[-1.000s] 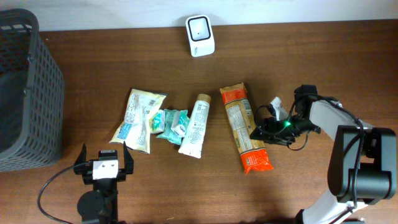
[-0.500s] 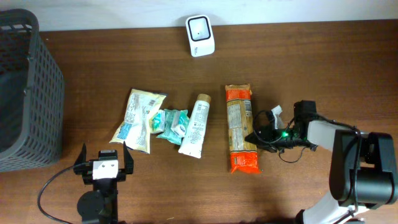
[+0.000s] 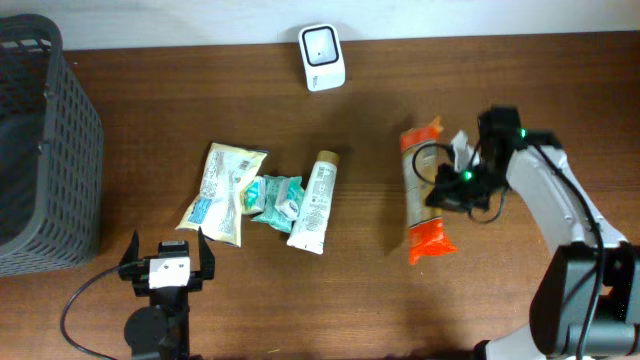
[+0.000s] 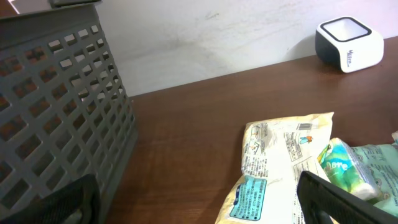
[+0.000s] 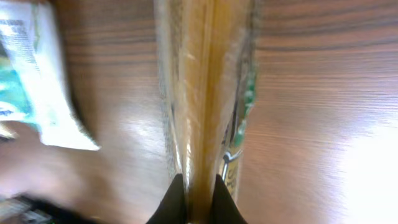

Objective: Scan the item barcode
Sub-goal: 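Regrasp the spaghetti pack with the right gripper and lift it, then hold the spaghetti pack up in front of the barcode scanner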

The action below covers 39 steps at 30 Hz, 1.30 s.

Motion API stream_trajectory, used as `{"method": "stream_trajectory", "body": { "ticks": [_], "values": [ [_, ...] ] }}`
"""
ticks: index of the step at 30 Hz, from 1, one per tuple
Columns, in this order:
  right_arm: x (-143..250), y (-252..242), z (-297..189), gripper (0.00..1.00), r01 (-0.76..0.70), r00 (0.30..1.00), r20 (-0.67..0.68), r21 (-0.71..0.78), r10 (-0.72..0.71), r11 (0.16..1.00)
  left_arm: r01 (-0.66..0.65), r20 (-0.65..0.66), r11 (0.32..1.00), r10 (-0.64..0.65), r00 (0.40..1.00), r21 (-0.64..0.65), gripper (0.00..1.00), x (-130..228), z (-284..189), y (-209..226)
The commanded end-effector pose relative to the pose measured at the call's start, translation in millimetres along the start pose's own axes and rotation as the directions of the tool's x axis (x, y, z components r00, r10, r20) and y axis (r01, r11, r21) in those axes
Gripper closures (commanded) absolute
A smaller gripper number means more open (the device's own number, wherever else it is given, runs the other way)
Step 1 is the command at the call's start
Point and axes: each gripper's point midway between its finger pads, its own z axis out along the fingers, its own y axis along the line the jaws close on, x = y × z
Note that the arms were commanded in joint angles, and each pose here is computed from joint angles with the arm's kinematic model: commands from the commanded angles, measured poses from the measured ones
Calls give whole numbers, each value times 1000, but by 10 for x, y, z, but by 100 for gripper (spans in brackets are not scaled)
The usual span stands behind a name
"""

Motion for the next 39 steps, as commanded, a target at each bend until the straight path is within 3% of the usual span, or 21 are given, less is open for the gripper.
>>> {"method": "stream_trajectory", "body": {
  "ticks": [1, 4, 7, 9, 11, 13, 14, 20, 22, 23, 26, 29, 31, 33, 34, 38, 39],
  "values": [
    [-160, 62, -368, 96, 157, 975, 81, 401, -206, 903, -15, -2, 1000, 15, 1000, -8, 1, 24, 4, 13],
    [-20, 218, -69, 96, 260, 949, -30, 634, -314, 728, -15, -2, 1000, 15, 1000, -8, 1, 24, 4, 13],
    [34, 214, 348, 96, 314, 937, -130, 722, -324, 616, -15, -2, 1000, 15, 1000, -8, 1, 24, 4, 13],
    [187, 283, 628, 91, 364, 929, -208, 666, -306, 652, -15, -2, 1000, 15, 1000, -8, 1, 24, 4, 13],
    [353, 466, 834, 82, 377, 926, -248, 543, -285, 751, -15, -2, 1000, 15, 1000, -8, 1, 24, 4, 13],
    [342, 527, 884, 50, 359, 932, -235, 496, -276, 790, -15, -2, 1000, 15, 1000, -8, 1, 24, 4, 13],
    [325, 519, 879, 44, 347, 936, -231, 486, -265, 802, -15, -2, 1000, 15, 1000, -8, 1, 24, 4, 13],
    [8, 800, 233, 34, 288, 955, -61, 432, -291, 855, -15, -2, 1000, 15, 1000, -8, 0, 24, 4, 13],
    [78, 764, 98, 30, 292, 954, -69, 436, -291, 851, -15, -2, 1000, 15, 1000, -8, 1, 24, 4, 13],
    [154, 703, 146, 21, 297, 954, -101, 444, -283, 845, -15, -2, 1000, 15, 1000, -8, 1, 24, 4, 13],
    [397, 466, 561, 8, 314, 949, -168, 437, -266, 843, -15, -2, 1000, 15, 1000, -8, 1, 24, 4, 13],
    [477, 304, 988, 0, 301, 953, -140, 382, -268, 874, -15, -2, 1000, 15, 1000, -8, 1, 24, 4, 13],
    [506, 253, 1180, 0, 304, 952, -132, 363, -275, 881, -15, -2, 1000, 15, 1000, -8, 1, 24, 4, 13],
    [509, 184, 1253, 9, 304, 953, -128, 376, -276, 875, -15, -2, 1000, 15, 1000, -8, 1, 24, 4, 13],
    [469, 119, 1238, 23, 303, 953, -115, 414, -281, 858, -15, -2, 1000, 15, 1000, -8, 1, 24, 4, 13],
    [429, 172, 1223, 65, 302, 953, -103, 402, -284, 865, -15, -2, 1000, 15, 1000, -8, 1, 24, 4, 13],
    [419, 251, 1204, 68, 302, 953, -106, 375, -284, 876, -15, -2, 1000, 15, 1000, -8, 1, 24, 4, 13]
  ]
}}
